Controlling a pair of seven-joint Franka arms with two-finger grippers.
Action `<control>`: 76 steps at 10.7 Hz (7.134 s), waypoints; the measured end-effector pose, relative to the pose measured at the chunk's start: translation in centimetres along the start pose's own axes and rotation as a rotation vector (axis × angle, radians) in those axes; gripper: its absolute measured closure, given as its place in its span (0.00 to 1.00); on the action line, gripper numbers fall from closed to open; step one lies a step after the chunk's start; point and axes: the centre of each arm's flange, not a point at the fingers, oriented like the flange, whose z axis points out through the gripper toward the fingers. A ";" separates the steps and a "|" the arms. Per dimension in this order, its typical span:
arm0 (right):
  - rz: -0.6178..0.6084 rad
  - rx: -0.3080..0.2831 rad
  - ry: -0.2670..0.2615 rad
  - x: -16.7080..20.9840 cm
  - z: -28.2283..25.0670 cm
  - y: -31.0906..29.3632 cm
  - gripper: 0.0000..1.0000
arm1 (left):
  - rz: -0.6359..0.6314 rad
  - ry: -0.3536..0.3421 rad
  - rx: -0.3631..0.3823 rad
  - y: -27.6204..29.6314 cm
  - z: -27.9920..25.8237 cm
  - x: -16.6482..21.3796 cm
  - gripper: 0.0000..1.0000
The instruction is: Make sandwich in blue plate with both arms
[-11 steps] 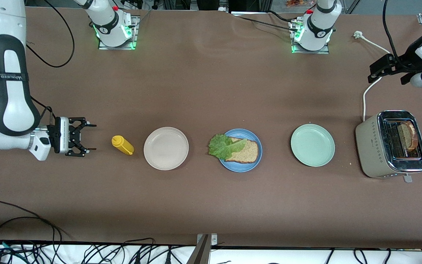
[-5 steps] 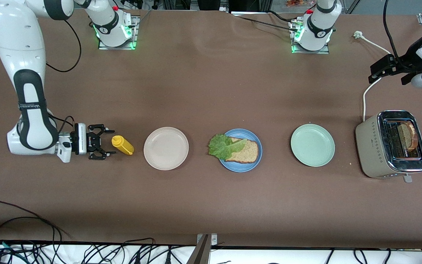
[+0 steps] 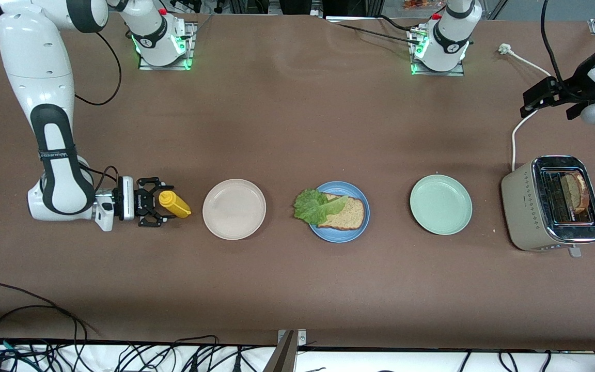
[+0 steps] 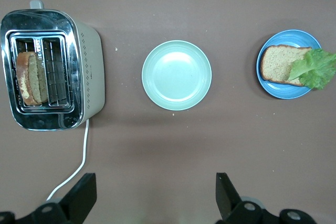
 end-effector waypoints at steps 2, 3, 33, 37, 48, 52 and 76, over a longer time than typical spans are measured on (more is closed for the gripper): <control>-0.004 -0.013 -0.003 0.5 0.5 0.4 0.01 | 0.000 0.000 0.000 0.0 0.0 0.0 0.00; -0.006 -0.019 -0.009 0.5 0.6 0.5 0.04 | 0.000 0.000 0.000 0.0 0.0 0.0 0.00; -0.187 -0.443 -1.671 42.9 31.9 -6.6 0.82 | 0.016 0.000 0.001 0.9 0.0 0.0 0.00; -0.210 -0.513 -1.736 40.3 32.8 -4.2 0.82 | 0.016 0.000 0.001 0.9 0.0 0.0 0.00; -0.166 -0.621 -1.710 37.3 30.2 -0.3 0.82 | 0.016 0.000 0.001 0.9 0.0 0.0 0.00; -0.084 -0.707 -1.679 36.2 31.6 -0.5 0.82 | 0.016 0.000 0.001 0.9 0.0 0.0 0.00; -0.039 0.142 -0.237 8.2 -1.0 6.2 0.82 | 0.008 -0.002 0.001 0.4 0.1 0.1 0.00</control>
